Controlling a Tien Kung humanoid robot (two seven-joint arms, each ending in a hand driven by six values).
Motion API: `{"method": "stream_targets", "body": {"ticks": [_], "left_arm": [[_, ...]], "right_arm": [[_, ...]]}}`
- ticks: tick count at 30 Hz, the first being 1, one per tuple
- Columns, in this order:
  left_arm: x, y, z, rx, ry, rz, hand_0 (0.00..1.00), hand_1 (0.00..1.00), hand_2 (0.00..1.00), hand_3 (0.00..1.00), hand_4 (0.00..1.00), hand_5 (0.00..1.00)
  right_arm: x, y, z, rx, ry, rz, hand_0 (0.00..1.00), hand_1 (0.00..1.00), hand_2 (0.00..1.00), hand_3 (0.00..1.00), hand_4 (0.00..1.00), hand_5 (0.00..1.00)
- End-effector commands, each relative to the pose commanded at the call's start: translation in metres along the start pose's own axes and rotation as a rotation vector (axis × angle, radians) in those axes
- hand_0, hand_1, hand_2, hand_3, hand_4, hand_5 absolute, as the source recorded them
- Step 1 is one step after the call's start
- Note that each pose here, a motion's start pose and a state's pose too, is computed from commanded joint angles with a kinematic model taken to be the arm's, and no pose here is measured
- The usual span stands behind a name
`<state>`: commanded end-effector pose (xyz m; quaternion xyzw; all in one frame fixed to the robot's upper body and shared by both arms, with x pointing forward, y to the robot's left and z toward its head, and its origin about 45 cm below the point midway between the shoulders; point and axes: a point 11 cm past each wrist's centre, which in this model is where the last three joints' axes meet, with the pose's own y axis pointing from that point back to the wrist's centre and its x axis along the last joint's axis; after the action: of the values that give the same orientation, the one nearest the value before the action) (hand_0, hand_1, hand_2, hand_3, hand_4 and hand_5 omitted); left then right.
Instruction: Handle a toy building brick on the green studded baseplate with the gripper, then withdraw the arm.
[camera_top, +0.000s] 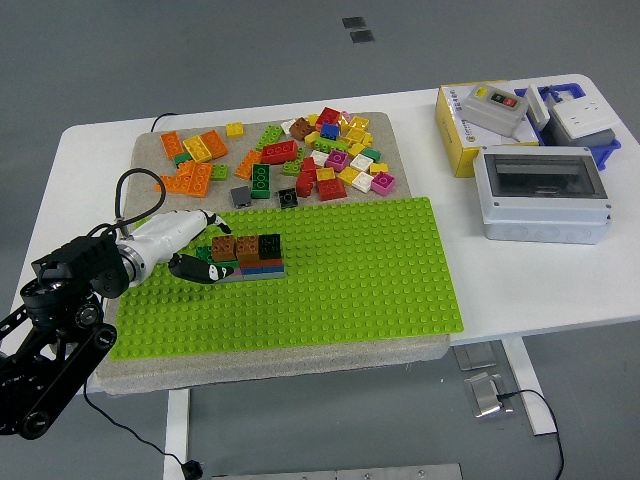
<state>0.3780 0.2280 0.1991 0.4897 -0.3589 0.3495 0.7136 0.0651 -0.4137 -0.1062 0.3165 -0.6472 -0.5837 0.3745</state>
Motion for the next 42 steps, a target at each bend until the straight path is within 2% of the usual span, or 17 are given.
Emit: {"method": "stream_targets", "body": {"ticks": [6,12,15,16,21,22,25,27,28,35,42], "left_arm": [[0.004,0.002,-0.001,-0.004,0.005,0.003,0.996,0.972,0.961,0.813,0.789,0.37],[0.019,0.008,-0.001,-0.014,0.004,0.033,0.995,0.973,0.963,0.809,0.79,0.374],[0.033,0.019,-0.002,-0.025,0.001,0.068,0.995,0.973,0.963,0.809,0.79,0.374],[0.037,0.023,-0.002,-0.028,-0.002,0.078,0.994,0.972,0.956,0.761,0.792,0.386],[0.053,0.044,-0.001,-0.042,-0.036,0.123,0.994,0.972,0.956,0.761,0.792,0.386],[0.054,0.047,0.002,-0.05,-0.043,0.127,0.994,0.962,0.938,0.724,0.796,0.424],[0.05,0.052,0.01,-0.076,-0.055,0.116,0.994,0.962,0.938,0.724,0.796,0.424],[0.044,0.051,0.012,-0.08,-0.053,0.106,0.994,0.962,0.938,0.724,0.796,0.424],[0.041,0.05,0.012,-0.081,-0.052,0.1,0.998,0.965,0.94,0.716,0.793,0.503],[0.029,0.044,0.015,-0.092,-0.045,0.08,0.998,0.967,0.944,0.713,0.789,0.514],[0.024,0.04,0.009,-0.072,-0.037,0.069,0.998,0.965,0.944,0.71,0.793,0.501]], "right_arm": [[0.001,0.0,0.0,-0.002,-0.002,0.001,0.606,0.485,0.666,0.837,0.686,0.998],[0.001,0.0,0.001,-0.004,-0.004,0.003,0.605,0.486,0.666,0.836,0.685,0.998],[0.002,0.0,0.002,-0.007,-0.006,0.005,0.605,0.486,0.666,0.836,0.685,0.998],[0.003,0.0,0.003,-0.008,-0.008,0.005,0.605,0.486,0.665,0.836,0.684,0.998],[0.005,-0.001,0.005,-0.012,-0.015,0.008,0.605,0.486,0.665,0.836,0.684,0.998],[0.005,-0.001,0.005,-0.012,-0.016,0.008,0.606,0.486,0.664,0.835,0.686,0.998],[0.006,-0.001,0.007,-0.014,-0.017,0.01,0.606,0.486,0.664,0.835,0.686,0.998],[0.007,-0.001,0.007,-0.016,-0.016,0.011,0.606,0.486,0.664,0.835,0.686,0.998],[0.007,-0.001,0.008,-0.017,-0.015,0.011,0.606,0.485,0.664,0.834,0.685,0.998],[0.006,-0.001,0.008,-0.017,-0.013,0.012,0.606,0.485,0.664,0.834,0.687,0.998],[0.005,-0.001,0.007,-0.013,-0.013,0.011,0.606,0.485,0.661,0.834,0.688,0.998]]}}
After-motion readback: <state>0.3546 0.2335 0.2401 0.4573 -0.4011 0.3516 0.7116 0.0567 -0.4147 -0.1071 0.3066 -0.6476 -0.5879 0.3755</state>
